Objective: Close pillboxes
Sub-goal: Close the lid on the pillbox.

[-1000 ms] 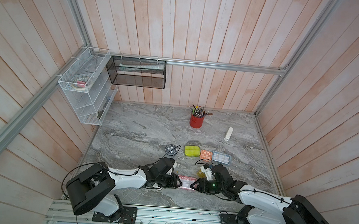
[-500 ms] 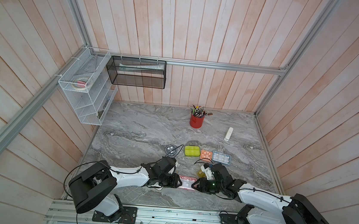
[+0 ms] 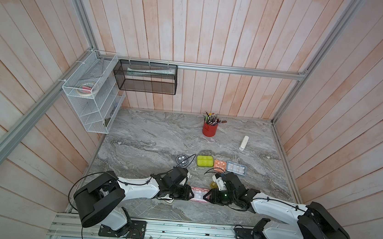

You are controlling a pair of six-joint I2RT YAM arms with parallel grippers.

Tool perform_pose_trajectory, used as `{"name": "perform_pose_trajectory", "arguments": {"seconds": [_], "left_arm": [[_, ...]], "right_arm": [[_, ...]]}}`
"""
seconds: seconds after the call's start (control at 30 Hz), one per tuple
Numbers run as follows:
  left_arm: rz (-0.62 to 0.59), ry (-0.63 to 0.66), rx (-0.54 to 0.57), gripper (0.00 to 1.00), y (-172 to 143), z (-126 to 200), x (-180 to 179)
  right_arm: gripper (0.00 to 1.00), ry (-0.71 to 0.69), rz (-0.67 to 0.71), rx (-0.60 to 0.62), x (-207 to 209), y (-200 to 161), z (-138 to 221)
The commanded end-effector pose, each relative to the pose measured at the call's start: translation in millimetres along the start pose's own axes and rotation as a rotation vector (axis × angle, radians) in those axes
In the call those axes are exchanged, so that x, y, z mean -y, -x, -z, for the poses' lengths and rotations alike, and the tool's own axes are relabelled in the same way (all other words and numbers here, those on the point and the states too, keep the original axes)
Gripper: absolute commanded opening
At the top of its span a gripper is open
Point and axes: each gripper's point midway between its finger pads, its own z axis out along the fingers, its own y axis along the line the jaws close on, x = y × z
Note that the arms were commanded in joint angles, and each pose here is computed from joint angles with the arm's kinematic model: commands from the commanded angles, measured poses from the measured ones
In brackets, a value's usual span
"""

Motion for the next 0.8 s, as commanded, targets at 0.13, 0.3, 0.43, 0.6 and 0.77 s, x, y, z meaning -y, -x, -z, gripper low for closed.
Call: {"name": "perform_pose_trajectory", "arguments": {"seconds": [0.13, 0.3, 0.43, 0.6, 0.77], "left_arm": [[0.001, 0.096, -0.041, 0.44, -12, -7, -22], [-0.003, 0.098, -0.046, 0.44, -12, -9, -21], [-0.002, 0.100, -0.052, 0.44, -13, -11, -22], [-0.006, 0.111, -0.045, 0.44, -11, -8, -23], [-0.003, 0.104, -0.031, 0.49, -7, -1, -21]], "right_arm": [[0.42, -0.099, 0.017, -0.049, 19, -13, -10], [0.50, -0.143, 0.017, -0.058, 26, -14, -10], [0.50, -0.149, 0.024, -0.056, 24, -12, -10], [0.54, -0.173, 0.033, -0.057, 25, -10, -5], [0.57, -0.139, 0.054, -0.010, 10, -1, 8]]}}
